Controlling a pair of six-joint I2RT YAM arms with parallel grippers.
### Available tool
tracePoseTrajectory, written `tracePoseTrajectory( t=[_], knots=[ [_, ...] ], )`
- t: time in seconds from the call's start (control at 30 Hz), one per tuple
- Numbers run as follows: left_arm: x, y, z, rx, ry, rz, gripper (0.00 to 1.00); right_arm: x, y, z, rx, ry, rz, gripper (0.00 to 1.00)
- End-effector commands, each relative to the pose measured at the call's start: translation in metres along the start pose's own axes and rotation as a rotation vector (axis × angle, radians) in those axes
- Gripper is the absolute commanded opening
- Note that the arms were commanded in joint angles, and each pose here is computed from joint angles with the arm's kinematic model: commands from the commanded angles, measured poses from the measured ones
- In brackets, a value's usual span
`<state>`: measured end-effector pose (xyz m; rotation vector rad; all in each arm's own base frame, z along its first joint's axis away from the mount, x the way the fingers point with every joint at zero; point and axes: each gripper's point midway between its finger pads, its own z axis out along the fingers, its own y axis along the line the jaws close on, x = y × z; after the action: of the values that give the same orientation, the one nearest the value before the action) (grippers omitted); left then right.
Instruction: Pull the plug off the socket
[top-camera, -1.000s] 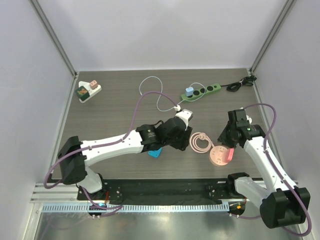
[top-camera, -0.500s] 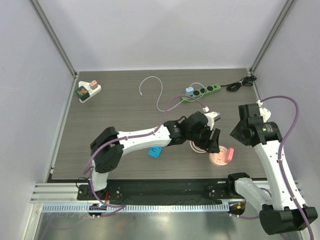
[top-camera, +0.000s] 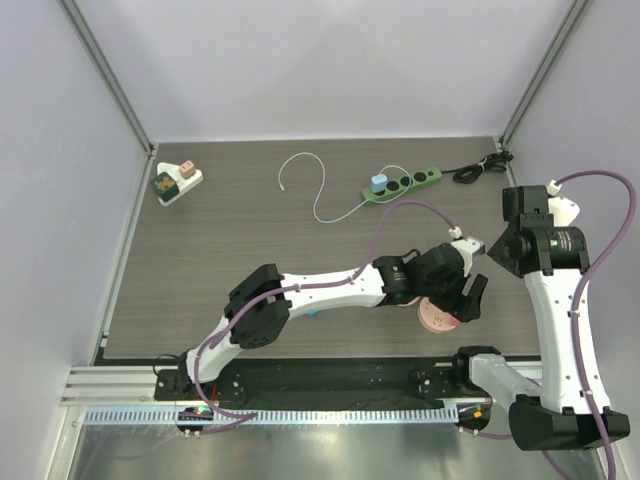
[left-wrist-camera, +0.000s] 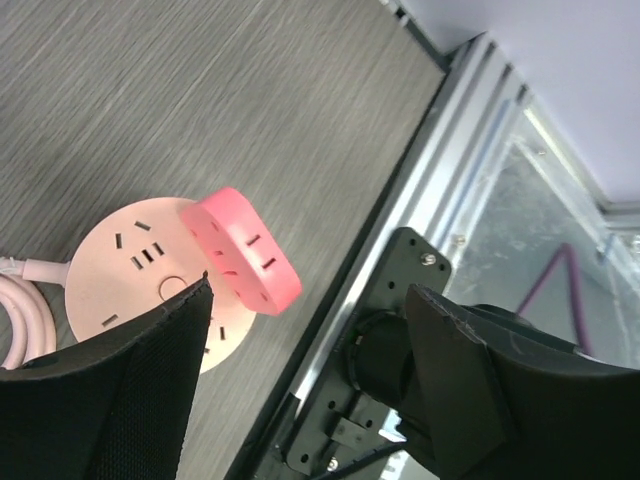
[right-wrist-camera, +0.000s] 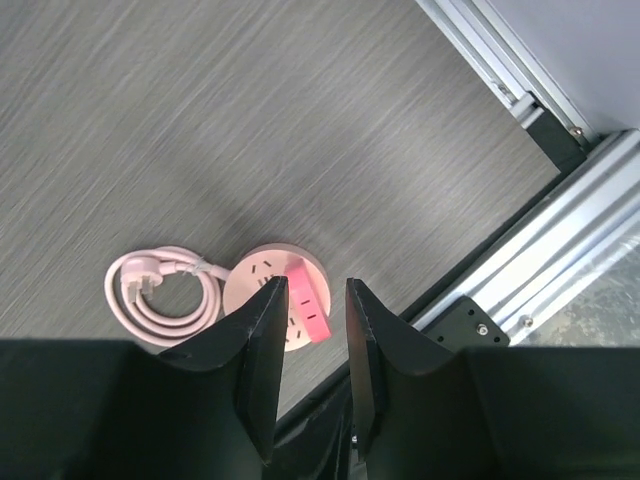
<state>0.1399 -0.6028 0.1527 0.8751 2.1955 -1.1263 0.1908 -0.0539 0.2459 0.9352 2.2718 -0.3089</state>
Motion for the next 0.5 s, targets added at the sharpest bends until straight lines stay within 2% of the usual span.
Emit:
tracePoseTrajectory(
  t=[0.0, 0.23, 0.33, 0.43, 0.47],
  knots=[
    [-0.001, 0.001, 0.008, -0.047, -0.017, 0.024, 0.79, -0.004, -0.013, -0.004, 0.041, 0.003, -0.017, 0.36],
    [0.014, 0.016, 0.028, -0.092, 0.021, 0.011, 0.79, 0.014, -0.018, 0.009, 0.059, 0.052, -0.011, 0.35],
    [0.023, 0.016, 0.033, -0.08, 0.046, -0.007, 0.76, 0.024, -0.016, 0.015, 0.05, 0.088, -0.001, 0.36],
    [0.027, 0.024, 0.035, -0.091, 0.061, -0.029, 0.64, 0.031, -0.015, 0.02, 0.043, 0.105, 0.002, 0.36],
    [0.025, 0.024, 0.033, -0.083, 0.059, -0.031, 0.57, 0.032, -0.015, 0.022, 0.043, 0.109, 0.002, 0.35]
  ],
)
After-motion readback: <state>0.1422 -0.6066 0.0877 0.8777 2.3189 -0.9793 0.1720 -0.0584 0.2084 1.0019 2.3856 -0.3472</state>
